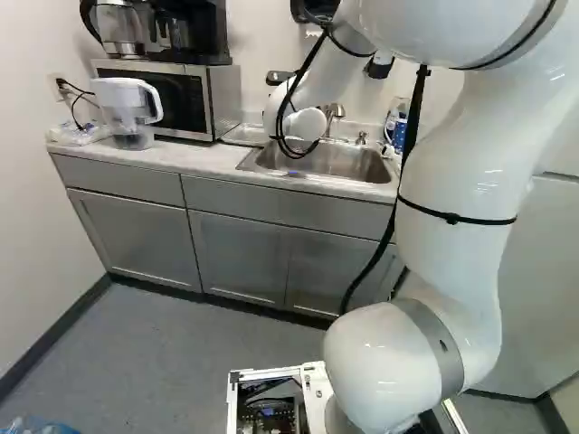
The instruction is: Rinse the cup and place it in the tray
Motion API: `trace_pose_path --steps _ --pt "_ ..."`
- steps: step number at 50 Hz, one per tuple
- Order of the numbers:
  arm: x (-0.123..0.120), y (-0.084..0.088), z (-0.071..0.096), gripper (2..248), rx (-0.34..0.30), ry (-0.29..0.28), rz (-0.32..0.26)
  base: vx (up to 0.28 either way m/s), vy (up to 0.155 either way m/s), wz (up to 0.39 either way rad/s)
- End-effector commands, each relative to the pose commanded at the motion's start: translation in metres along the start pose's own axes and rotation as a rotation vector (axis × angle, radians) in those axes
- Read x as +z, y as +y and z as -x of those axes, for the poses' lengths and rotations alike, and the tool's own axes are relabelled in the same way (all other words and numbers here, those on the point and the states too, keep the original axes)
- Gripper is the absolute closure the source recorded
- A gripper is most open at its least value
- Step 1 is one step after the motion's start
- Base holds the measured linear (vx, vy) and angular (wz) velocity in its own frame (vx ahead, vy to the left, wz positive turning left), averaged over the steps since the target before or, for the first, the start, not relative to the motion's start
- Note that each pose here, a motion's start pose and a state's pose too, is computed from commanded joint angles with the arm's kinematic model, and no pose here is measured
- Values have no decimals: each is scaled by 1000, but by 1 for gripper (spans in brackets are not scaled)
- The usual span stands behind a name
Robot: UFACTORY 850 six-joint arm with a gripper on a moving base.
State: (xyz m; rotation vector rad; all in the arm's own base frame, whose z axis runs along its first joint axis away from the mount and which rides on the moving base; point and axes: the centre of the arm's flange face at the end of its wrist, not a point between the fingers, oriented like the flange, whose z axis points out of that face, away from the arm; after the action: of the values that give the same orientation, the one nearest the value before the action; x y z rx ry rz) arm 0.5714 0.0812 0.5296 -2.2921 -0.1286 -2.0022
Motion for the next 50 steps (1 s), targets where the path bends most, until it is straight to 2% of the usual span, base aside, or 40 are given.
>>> trace_pose_path --steps 50 --pt "0 78 54 125 23 -101 134 0 0 0"
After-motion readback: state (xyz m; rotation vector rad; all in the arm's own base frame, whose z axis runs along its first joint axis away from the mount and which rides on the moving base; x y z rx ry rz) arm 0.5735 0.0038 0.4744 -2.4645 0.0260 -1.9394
